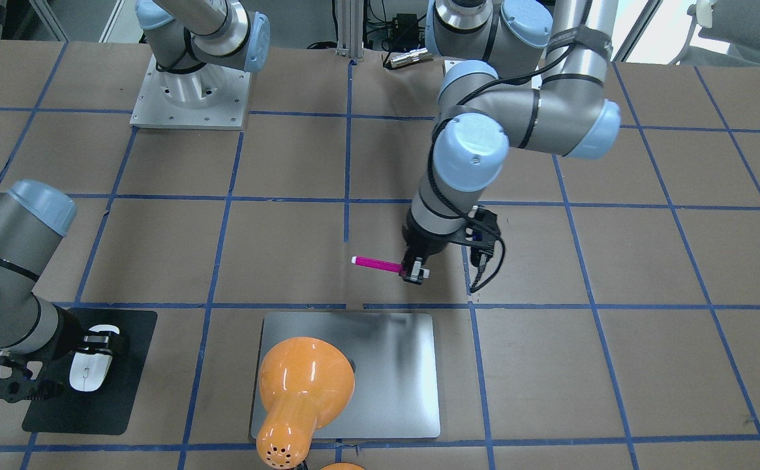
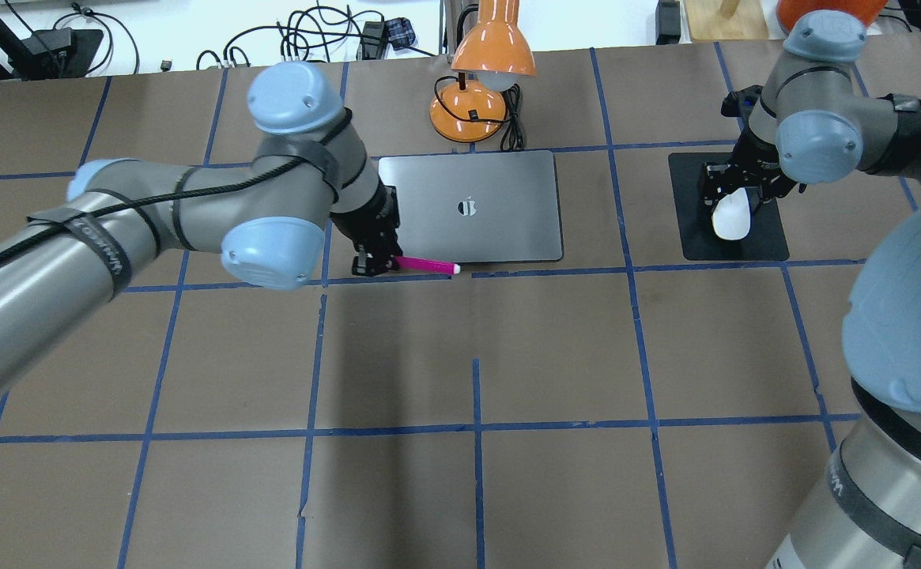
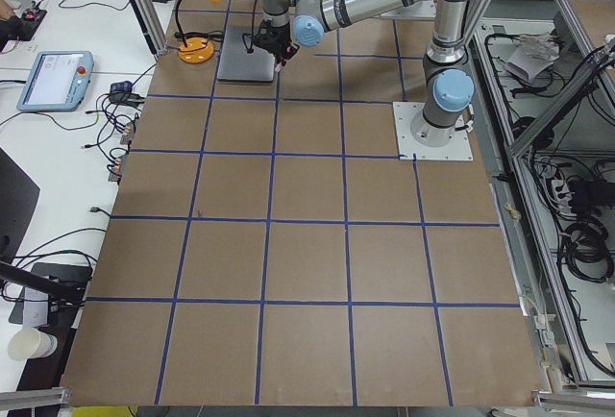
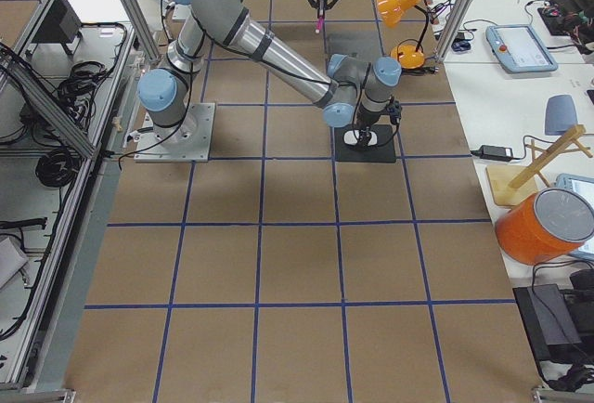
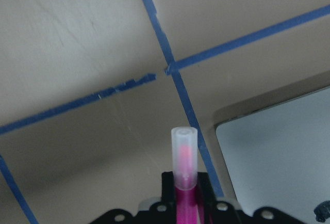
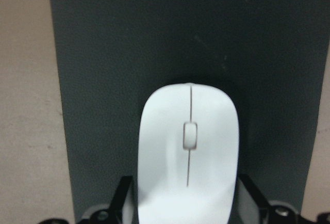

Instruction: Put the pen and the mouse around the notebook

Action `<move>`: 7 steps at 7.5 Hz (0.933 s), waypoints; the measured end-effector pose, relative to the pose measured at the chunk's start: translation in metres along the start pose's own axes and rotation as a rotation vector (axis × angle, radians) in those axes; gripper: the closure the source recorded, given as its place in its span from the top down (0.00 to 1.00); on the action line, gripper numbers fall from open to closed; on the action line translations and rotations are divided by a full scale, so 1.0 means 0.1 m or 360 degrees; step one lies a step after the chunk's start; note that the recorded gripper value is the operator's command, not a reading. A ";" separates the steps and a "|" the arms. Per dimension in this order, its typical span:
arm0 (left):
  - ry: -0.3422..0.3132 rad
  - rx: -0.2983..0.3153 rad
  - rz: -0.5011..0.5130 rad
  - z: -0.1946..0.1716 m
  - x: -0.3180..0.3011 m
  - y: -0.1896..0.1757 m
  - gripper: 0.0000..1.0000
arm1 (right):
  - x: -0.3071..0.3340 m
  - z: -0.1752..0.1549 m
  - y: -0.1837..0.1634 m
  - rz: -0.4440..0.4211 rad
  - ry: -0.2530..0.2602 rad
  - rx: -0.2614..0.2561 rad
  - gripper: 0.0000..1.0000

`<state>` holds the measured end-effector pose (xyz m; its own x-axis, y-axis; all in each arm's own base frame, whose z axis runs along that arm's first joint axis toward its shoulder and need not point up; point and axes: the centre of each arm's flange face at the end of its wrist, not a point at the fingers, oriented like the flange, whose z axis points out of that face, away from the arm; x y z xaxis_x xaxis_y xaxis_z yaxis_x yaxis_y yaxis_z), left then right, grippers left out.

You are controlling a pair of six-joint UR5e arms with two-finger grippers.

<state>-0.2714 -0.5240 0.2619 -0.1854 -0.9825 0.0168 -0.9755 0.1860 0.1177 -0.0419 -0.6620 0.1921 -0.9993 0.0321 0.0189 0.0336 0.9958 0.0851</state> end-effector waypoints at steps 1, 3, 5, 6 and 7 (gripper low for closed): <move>-0.0040 -0.0004 -0.0050 0.27 -0.07 0.37 0.00 | 0.00 -0.14 -0.02 0.0001 0.0007 0.0019 1.00; -0.0130 0.0011 -0.0060 0.64 -0.26 0.77 0.00 | -0.09 -0.90 -0.03 -0.0017 -0.0029 0.0045 1.00; -0.0187 0.0029 -0.0050 0.81 -0.39 0.79 0.00 | -0.55 -1.94 0.33 -0.0042 -0.0081 0.0047 1.00; -0.0195 0.0035 -0.0049 0.84 -0.41 0.78 0.06 | -0.84 -2.38 0.65 -0.0020 -0.0086 0.0050 1.00; -0.0199 0.0043 -0.0047 0.85 -0.41 0.77 0.99 | -1.10 -2.71 0.99 0.0027 -0.0087 0.0057 1.00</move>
<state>-0.3485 -0.4689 0.1859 -0.1681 -0.9796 -0.1103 -0.9833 0.1586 0.0895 0.0760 -0.5898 0.4685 -0.9980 0.0526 -0.0344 0.0509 0.9975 0.0497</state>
